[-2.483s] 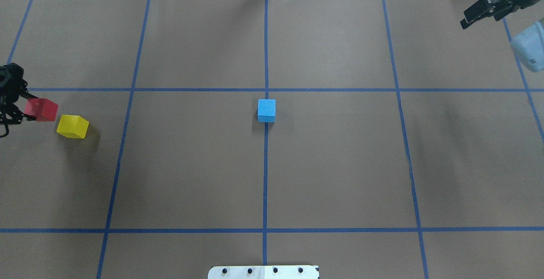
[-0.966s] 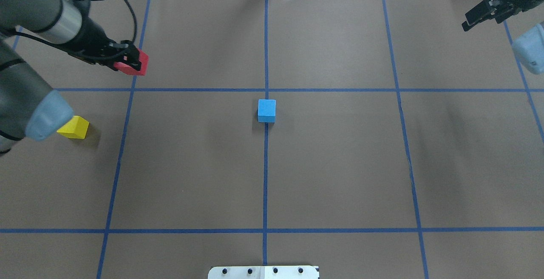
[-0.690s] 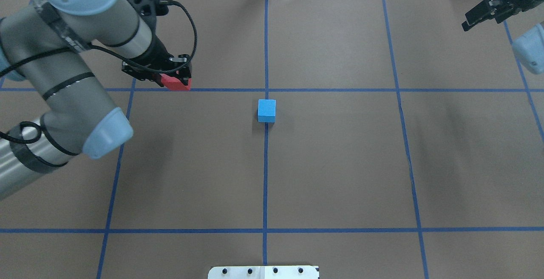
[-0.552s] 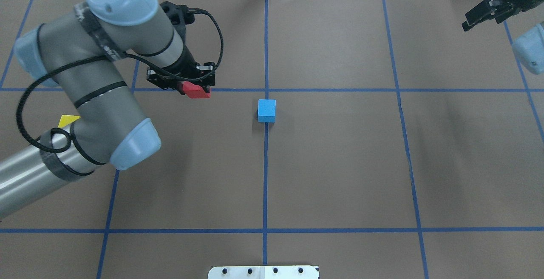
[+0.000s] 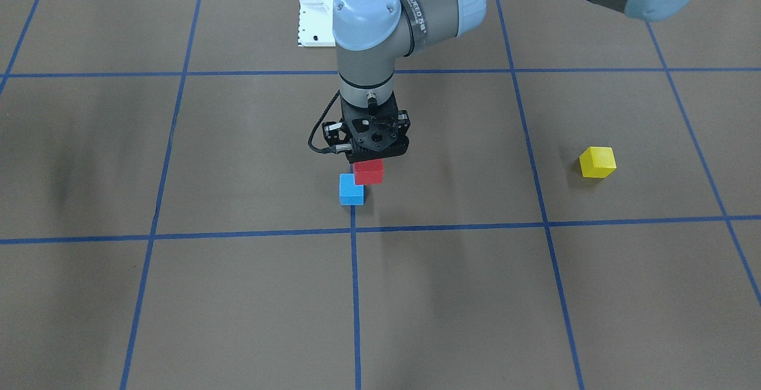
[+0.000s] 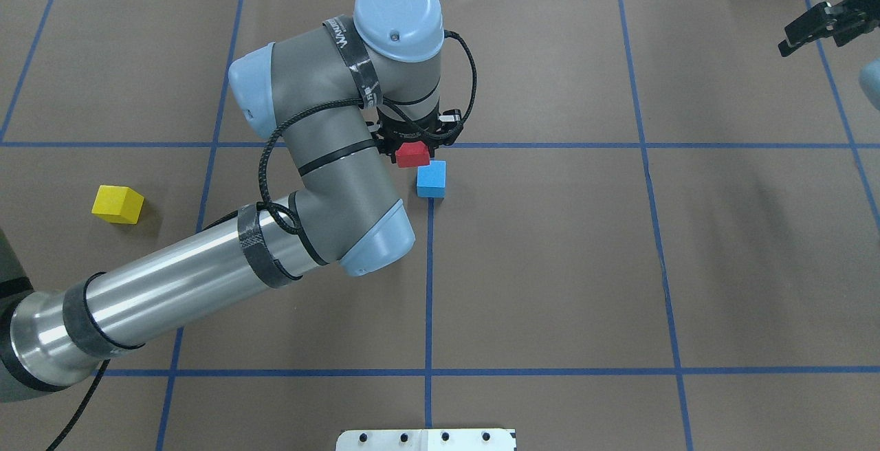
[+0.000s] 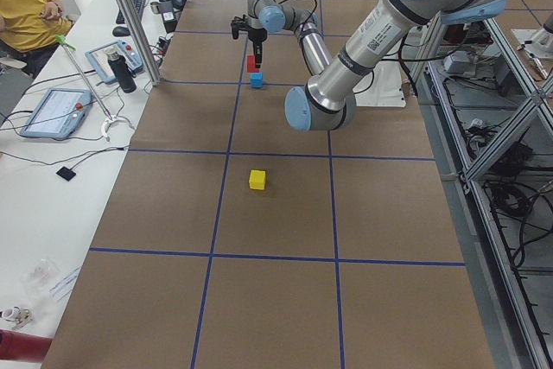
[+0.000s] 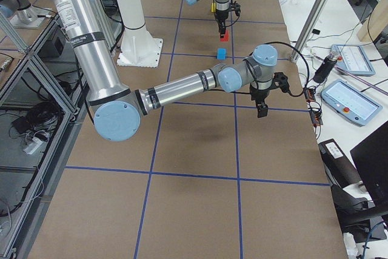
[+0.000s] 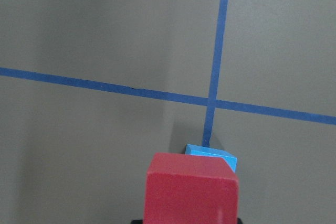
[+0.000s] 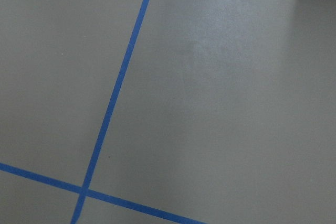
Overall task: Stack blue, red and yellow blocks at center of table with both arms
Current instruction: 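Lower the red cube onto the blue cube and open the left gripper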
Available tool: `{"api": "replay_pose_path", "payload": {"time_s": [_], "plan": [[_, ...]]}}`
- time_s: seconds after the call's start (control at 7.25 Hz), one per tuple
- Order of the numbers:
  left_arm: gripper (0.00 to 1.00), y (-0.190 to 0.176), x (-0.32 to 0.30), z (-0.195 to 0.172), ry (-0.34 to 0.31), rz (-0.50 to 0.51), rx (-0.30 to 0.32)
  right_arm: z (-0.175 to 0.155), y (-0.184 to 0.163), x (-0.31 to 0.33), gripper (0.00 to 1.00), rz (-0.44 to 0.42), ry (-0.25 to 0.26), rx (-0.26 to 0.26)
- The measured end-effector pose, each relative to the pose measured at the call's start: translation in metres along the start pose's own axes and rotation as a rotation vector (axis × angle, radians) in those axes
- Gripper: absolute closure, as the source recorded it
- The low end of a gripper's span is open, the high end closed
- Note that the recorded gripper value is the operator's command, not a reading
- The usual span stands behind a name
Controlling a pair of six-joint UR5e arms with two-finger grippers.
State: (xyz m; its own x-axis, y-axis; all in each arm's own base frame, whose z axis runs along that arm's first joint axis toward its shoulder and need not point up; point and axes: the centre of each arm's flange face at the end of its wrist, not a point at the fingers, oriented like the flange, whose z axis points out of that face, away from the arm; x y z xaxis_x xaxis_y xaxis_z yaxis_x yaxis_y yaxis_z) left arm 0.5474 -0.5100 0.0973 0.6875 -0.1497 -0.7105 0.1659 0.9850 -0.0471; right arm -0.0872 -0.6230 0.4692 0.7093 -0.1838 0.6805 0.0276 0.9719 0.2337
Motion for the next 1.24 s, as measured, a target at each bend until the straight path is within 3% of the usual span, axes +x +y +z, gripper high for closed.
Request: {"api": "replay_pose_path", "payload": {"time_s": [0.69, 1.24], "plan": [[1.00, -0.001, 0.021, 0.023, -0.036, 0.007, -0.007, 0.009, 0.105, 0.100, 0.00, 0.014, 0.009, -0.067], [1.00, 0.016, 0.031, 0.058, -0.023, 0.060, 0.010, 0.008, 0.120, 0.111, 0.00, 0.015, 0.013, -0.068]]}}
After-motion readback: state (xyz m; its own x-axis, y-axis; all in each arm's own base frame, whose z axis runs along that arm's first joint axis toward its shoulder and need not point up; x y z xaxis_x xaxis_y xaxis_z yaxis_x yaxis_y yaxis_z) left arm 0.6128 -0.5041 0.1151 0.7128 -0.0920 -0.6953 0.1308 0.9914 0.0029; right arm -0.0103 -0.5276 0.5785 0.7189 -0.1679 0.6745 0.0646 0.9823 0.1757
